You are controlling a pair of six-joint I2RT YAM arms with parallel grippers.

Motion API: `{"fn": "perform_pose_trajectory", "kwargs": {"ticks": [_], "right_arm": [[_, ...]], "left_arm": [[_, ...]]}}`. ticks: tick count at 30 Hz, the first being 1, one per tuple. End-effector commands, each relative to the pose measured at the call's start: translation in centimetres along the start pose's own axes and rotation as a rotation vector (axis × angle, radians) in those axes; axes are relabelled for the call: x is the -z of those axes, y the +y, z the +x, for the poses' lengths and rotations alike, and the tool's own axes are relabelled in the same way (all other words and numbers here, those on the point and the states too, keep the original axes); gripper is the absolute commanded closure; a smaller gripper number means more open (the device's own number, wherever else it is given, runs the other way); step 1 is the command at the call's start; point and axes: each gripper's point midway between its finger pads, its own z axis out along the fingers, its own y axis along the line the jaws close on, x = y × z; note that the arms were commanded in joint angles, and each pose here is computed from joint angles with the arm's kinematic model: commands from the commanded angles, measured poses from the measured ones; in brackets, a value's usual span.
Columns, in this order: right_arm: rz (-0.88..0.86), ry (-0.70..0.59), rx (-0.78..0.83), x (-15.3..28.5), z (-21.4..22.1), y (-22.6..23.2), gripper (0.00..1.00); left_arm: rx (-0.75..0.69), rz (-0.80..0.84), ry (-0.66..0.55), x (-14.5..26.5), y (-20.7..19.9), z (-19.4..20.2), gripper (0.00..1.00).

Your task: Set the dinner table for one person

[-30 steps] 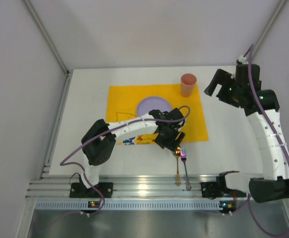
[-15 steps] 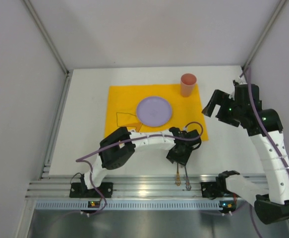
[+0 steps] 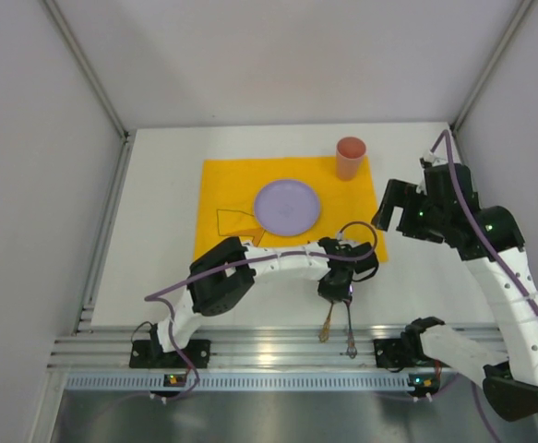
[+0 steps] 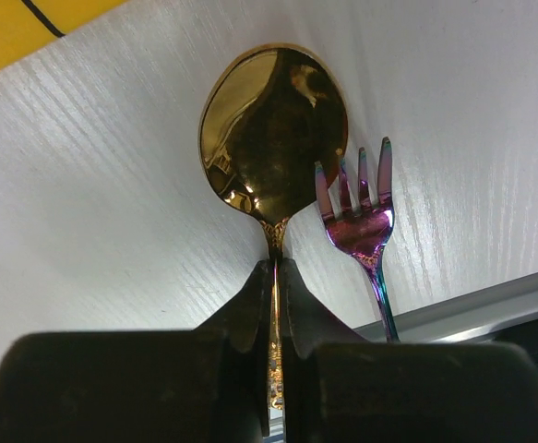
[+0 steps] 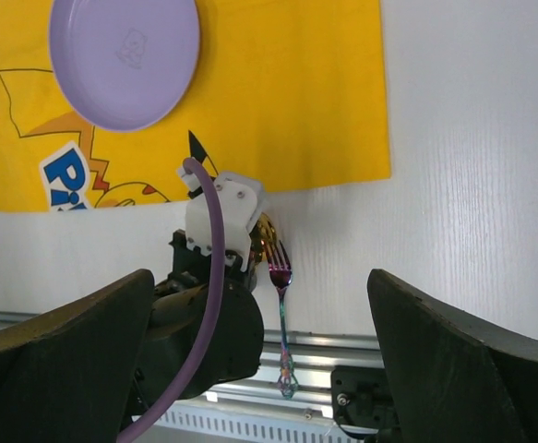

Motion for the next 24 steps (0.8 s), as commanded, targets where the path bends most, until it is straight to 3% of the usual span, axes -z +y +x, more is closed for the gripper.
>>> {"fn": "perform_pose_trajectory", "kwargs": {"ticks": [1, 5, 11, 16, 24], "right_arm": [[0.002, -0.05, 0.034, 0.9, -0.8, 0.1, 0.0], [-0.003, -0.051, 0.038, 0.9, -0.9, 0.3, 0.0], [0.004, -0.138, 0.018, 2.5, -3.0, 0.5, 0.0], [0.033, -0.222, -0.023, 4.7, -5.2, 0.2, 0.0], [0.039, -0.287, -0.029, 6.9, -6.8, 0.2, 0.0]], "left_arm": [[0.009, -0.137, 0.028, -3.1, 3.3, 2.0, 0.99], [-0.002, -0.189, 0.02, -2.3, 4.3, 1.9, 1.0], [0.023, -0.172, -0.079, 2.8, 4.1, -1.6, 1.0], [0.077, -0.105, -0.173, 6.0, 3.0, -7.1, 1.0], [0.147, -0.021, -0.355, 7.0, 3.1, -17.0, 1.0]]}}
